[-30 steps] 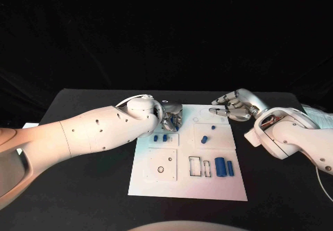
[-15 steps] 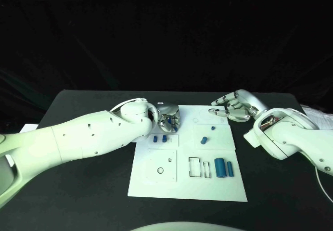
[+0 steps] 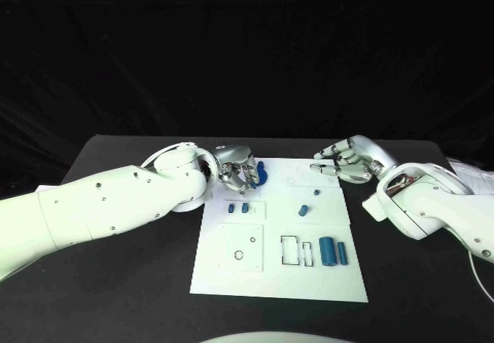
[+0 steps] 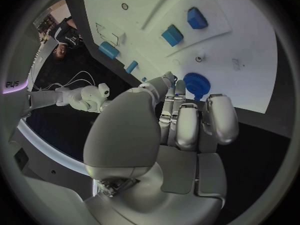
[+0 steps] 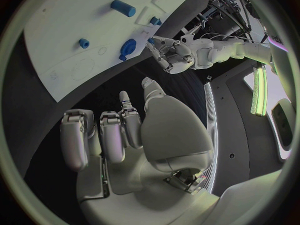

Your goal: Assemble the parts on the task board

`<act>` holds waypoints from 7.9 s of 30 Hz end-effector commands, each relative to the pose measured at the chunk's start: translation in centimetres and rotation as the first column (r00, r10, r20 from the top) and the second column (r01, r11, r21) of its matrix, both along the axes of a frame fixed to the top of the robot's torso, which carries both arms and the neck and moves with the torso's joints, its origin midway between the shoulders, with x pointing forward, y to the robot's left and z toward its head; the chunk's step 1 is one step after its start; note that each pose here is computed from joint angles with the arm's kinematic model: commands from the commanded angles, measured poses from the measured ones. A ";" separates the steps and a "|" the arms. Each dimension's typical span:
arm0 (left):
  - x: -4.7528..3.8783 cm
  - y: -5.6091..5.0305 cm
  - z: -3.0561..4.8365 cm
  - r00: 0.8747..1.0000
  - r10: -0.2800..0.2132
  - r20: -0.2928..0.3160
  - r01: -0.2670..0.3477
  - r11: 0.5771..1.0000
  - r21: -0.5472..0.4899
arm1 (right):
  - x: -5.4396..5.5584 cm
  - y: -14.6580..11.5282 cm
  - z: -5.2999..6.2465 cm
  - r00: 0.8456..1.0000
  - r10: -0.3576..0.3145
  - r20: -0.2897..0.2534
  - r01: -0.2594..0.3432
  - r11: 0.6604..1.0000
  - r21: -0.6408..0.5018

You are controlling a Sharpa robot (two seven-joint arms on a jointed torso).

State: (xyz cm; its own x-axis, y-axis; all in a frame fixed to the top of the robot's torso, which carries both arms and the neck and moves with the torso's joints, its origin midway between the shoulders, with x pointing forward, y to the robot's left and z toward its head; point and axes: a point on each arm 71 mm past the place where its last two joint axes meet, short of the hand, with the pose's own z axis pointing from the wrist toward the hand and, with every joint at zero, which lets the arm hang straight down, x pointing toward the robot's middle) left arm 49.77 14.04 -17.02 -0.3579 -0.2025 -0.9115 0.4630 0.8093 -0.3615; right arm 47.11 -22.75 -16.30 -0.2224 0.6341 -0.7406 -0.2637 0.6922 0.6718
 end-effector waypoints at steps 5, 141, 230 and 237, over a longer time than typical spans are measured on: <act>0.06 1.3 -0.20 0.998 0.044 -0.050 -0.044 0.999 0.003 | -0.1 0.2 -0.1 1.000 0.014 -0.005 -0.014 1.000 -0.005; -2.83 8.1 -0.53 0.823 -0.054 -0.565 -0.545 0.206 -0.813 | -0.1 2.4 -4.2 0.977 0.210 0.034 -0.132 0.721 -0.681; -2.64 8.8 -0.90 0.807 -0.036 -0.589 -0.570 0.213 -0.793 | -5.2 9.2 -0.4 0.923 0.365 0.124 -0.261 0.827 -0.498; -2.66 8.5 -1.06 0.804 -0.043 -0.592 -0.572 0.215 -0.792 | -6.7 12.1 -2.0 0.897 0.436 0.071 -0.356 0.809 -0.468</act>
